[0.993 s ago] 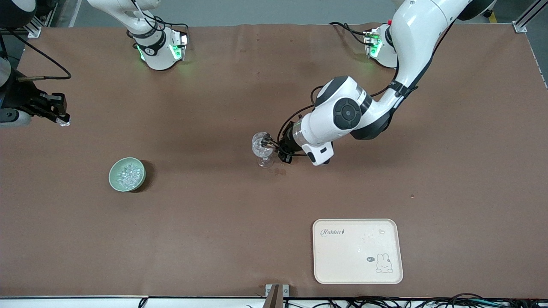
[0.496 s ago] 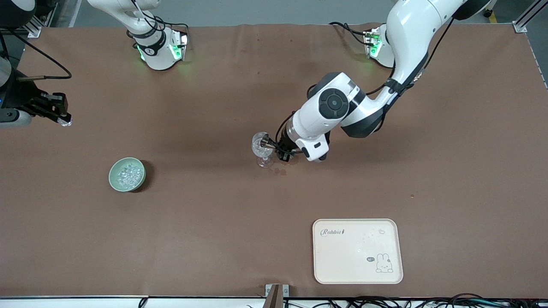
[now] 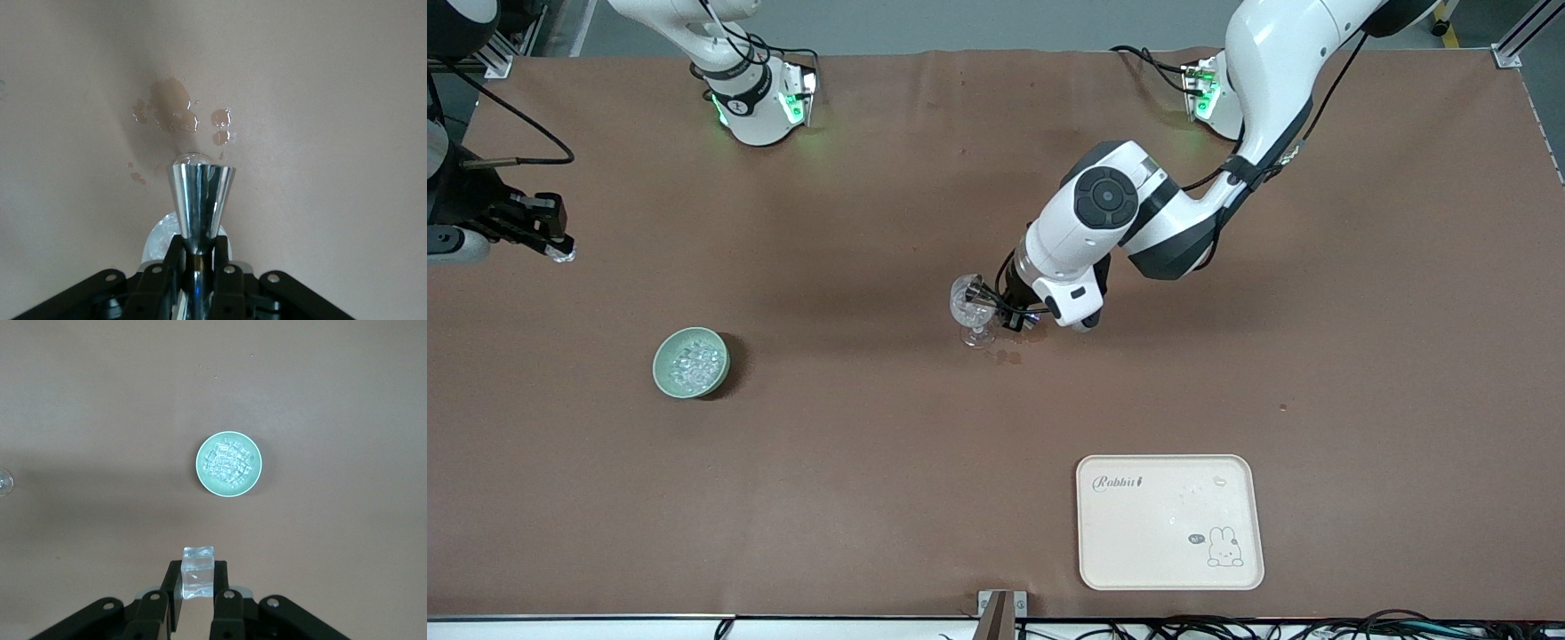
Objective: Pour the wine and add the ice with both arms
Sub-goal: 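Tilt the jigger over the glass with the left gripper to pour wine, then carry the jigger to the tray while the right gripper brings ice over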
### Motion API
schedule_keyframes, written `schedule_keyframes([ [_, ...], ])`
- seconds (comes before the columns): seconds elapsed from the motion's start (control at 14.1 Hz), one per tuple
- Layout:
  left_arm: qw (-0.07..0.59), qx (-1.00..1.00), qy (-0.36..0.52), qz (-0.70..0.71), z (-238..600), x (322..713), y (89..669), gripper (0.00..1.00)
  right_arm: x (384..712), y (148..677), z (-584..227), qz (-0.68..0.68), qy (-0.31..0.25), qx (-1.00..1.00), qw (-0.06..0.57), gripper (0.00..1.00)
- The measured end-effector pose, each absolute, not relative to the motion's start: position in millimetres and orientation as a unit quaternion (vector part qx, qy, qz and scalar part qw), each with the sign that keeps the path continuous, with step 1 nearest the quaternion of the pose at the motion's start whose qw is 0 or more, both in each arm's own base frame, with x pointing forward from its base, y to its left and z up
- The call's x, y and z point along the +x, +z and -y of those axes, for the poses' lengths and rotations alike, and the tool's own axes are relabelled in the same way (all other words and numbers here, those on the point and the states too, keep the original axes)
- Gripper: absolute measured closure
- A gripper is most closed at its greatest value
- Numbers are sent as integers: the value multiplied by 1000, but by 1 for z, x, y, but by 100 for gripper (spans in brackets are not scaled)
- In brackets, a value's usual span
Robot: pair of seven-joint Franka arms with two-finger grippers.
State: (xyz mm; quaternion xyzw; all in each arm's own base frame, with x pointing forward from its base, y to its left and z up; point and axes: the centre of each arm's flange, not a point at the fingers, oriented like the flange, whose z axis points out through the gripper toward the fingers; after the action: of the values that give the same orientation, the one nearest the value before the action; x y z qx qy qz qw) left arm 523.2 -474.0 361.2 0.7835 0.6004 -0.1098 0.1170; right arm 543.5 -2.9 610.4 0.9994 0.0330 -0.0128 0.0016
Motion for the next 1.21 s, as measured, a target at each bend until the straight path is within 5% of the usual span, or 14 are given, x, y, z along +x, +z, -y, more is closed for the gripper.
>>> schedule_keyframes([
  [0.92,108,792,-96,-594,472,522,361,79,543,610,3,-33,-13,999,1,78],
  [1.21,117,759,-173,-617,460,532,363,79,544,610,3,-33,-12,999,1,78],
])
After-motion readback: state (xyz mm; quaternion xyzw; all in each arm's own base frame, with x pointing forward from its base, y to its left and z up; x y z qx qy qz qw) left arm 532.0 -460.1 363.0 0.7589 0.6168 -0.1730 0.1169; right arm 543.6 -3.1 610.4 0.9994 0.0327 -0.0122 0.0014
